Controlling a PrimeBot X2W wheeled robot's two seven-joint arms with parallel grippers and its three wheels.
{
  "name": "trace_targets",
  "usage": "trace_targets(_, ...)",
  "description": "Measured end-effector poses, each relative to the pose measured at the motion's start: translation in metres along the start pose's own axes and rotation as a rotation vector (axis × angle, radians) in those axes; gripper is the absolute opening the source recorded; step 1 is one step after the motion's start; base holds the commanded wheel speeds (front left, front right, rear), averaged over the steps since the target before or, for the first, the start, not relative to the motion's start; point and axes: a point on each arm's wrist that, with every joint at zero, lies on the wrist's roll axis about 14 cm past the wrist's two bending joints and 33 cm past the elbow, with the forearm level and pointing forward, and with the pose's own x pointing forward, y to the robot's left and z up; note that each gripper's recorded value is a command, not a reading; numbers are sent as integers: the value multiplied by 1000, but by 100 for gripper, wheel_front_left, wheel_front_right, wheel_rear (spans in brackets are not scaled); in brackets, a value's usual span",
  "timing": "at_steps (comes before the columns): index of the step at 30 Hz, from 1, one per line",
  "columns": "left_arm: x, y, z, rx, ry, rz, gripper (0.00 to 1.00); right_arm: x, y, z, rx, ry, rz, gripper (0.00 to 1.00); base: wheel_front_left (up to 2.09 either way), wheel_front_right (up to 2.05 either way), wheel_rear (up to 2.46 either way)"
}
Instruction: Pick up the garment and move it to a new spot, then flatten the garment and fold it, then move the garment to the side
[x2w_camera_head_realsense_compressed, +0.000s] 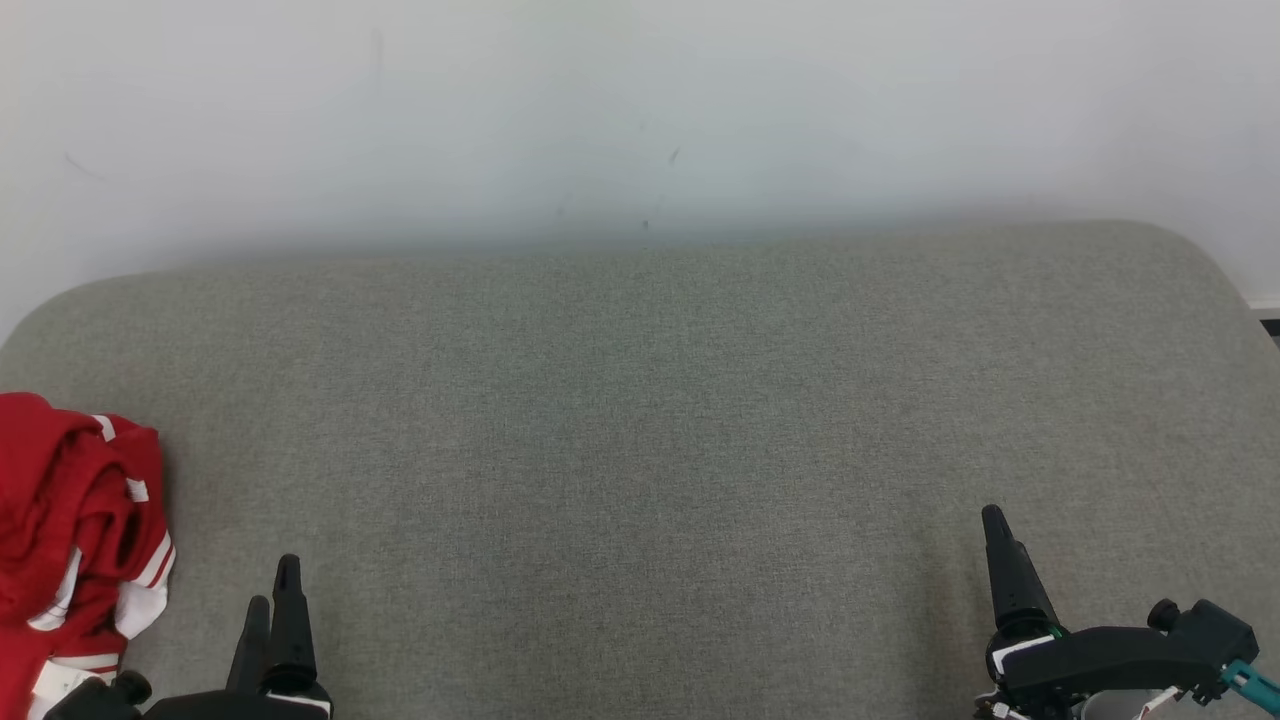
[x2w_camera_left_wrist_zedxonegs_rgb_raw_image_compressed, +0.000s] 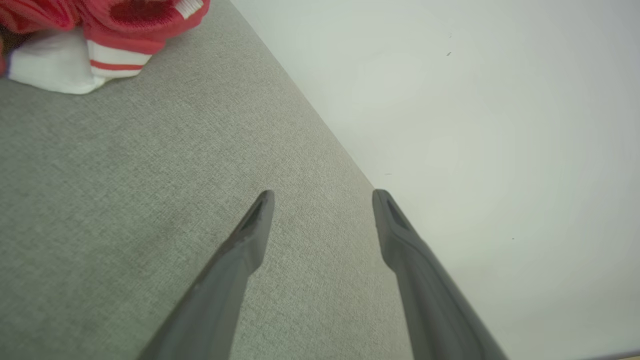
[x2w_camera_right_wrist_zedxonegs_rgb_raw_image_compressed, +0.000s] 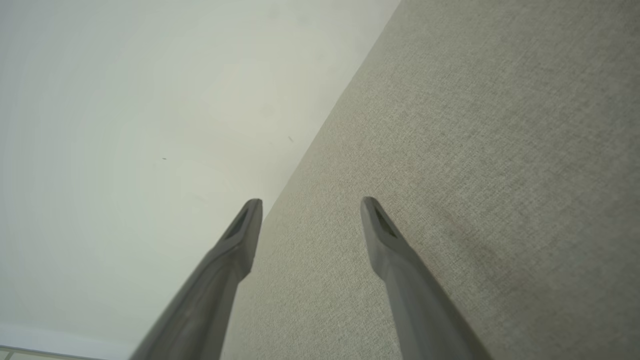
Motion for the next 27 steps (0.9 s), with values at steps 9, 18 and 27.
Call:
trace_targets(9, 3, -12, 5, 159, -27, -36, 100, 2, 13, 10, -140, -42, 44, 100, 0, 0, 0)
trace_targets(18, 3, -17, 6, 289, -41, -49, 100, 2, 26, 15, -260, -70, 86, 100, 0, 0, 0)
trace_targets(27, 3, -13, 4, 419, -44, -33, 100, 1, 28, 17, -384, -82, 98, 100, 0, 0, 0)
